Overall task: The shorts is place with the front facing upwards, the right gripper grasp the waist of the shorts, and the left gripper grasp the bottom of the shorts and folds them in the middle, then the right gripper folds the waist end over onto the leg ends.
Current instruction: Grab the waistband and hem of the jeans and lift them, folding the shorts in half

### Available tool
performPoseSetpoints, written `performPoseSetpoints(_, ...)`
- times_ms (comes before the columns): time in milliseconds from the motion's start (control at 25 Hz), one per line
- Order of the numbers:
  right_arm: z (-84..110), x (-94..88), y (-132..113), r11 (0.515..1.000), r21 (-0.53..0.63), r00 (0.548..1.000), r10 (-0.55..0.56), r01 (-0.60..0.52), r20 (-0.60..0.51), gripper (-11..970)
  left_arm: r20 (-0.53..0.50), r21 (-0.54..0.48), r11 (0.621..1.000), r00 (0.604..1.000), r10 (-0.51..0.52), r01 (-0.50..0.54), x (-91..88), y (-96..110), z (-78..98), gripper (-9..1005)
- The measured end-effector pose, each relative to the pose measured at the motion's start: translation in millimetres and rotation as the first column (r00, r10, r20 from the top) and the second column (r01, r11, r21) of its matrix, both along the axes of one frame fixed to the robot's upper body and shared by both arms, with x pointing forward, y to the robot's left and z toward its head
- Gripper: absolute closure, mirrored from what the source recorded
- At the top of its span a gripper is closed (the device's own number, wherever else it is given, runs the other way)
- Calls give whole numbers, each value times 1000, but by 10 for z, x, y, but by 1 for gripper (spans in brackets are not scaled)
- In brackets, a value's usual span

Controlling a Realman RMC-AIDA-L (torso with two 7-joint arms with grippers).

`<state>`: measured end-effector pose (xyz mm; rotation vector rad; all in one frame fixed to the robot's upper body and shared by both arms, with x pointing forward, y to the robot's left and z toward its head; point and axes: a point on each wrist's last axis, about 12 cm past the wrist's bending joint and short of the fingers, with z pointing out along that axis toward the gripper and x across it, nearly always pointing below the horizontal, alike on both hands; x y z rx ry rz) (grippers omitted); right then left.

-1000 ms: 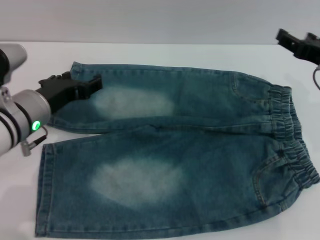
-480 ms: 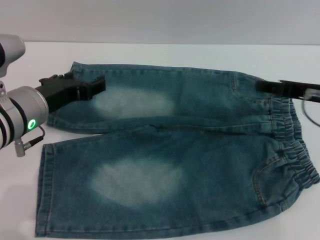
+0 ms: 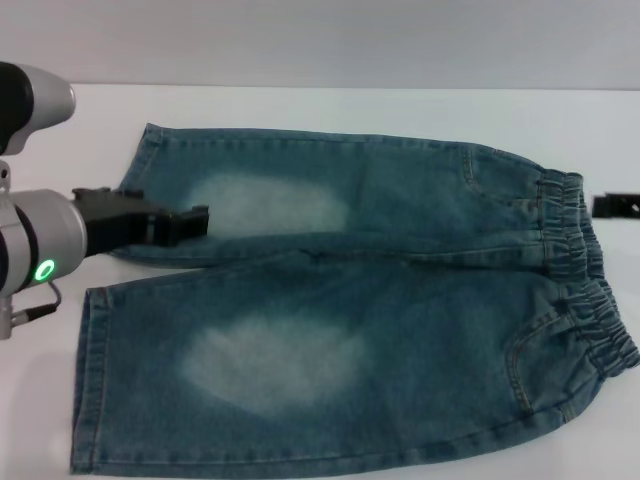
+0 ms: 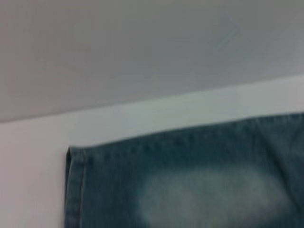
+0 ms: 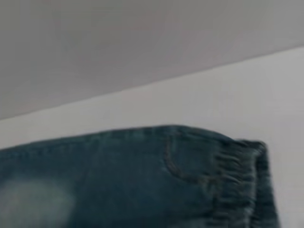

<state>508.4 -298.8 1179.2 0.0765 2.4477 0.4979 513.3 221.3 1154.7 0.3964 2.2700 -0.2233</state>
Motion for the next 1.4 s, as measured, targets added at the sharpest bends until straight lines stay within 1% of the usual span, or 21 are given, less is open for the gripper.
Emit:
performPoseSetpoints(120, -27, -87, -100, 1000, -8, 1000, -16, 15, -27, 206, -61, 16, 1000, 998, 7, -6, -75, 0, 44, 199)
performPoseSetpoints(160, -40, -114, -130, 1000, -9, 999, -22, 22, -35, 206, -121, 23, 1000, 992, 18, -15, -134, 3, 53, 199)
performPoseSetpoints(280, -88, -192, -206, 999, -13, 998, -38, 37, -55, 206, -205, 52, 998, 978, 46, -36, -227, 5, 66, 199)
performPoseSetpoints(440, -149, -254, -265, 998, -17, 996, -56, 55, -65, 206, -287, 124, 990, 952, 103, -70, -390, -27, 101, 199)
performPoseSetpoints(520, -157, -259, -278, 998, -21, 997, -55, 53, -62, 206, -305, 132, 988, 946, 112, -75, -418, -34, 102, 199)
performPoseSetpoints(560, -162, -257, -285, 998, -25, 997, -51, 50, -58, 205, -333, 145, 986, 935, 126, -81, -458, -43, 99, 199)
performPoseSetpoints(640, -165, -252, -284, 999, -26, 997, -49, 47, -57, 205, -413, 171, 980, 896, 161, -98, -538, -50, 56, 199)
performPoseSetpoints(720, -172, -234, -277, 999, -26, 997, -43, 42, -58, 205, -440, 182, 978, 881, 173, -101, -572, -53, 41, 199)
performPoseSetpoints(880, -180, -197, -251, 999, -27, 998, -25, 23, -56, 206, -459, 190, 976, 869, 185, -107, -594, -53, 35, 199)
performPoseSetpoints(960, -191, -183, -241, 999, -26, 998, -21, 19, -58, 206, -482, 205, 972, 852, 203, -115, -599, -42, 7, 199)
performPoseSetpoints(1080, -197, -164, -239, 1000, -24, 998, -20, 19, -58, 207, -494, 211, 971, 845, 207, -114, -581, -46, -31, 200)
performPoseSetpoints(1240, -181, -139, -232, 1000, -25, 999, -17, 16, -51, 207, -523, 234, 966, 823, 222, -111, -537, -52, -125, 200)
performPoseSetpoints(1400, -161, -116, -226, 999, -32, 999, -14, 12, -44, 208, -544, 253, 962, 807, 230, -103, -503, -75, -174, 200)
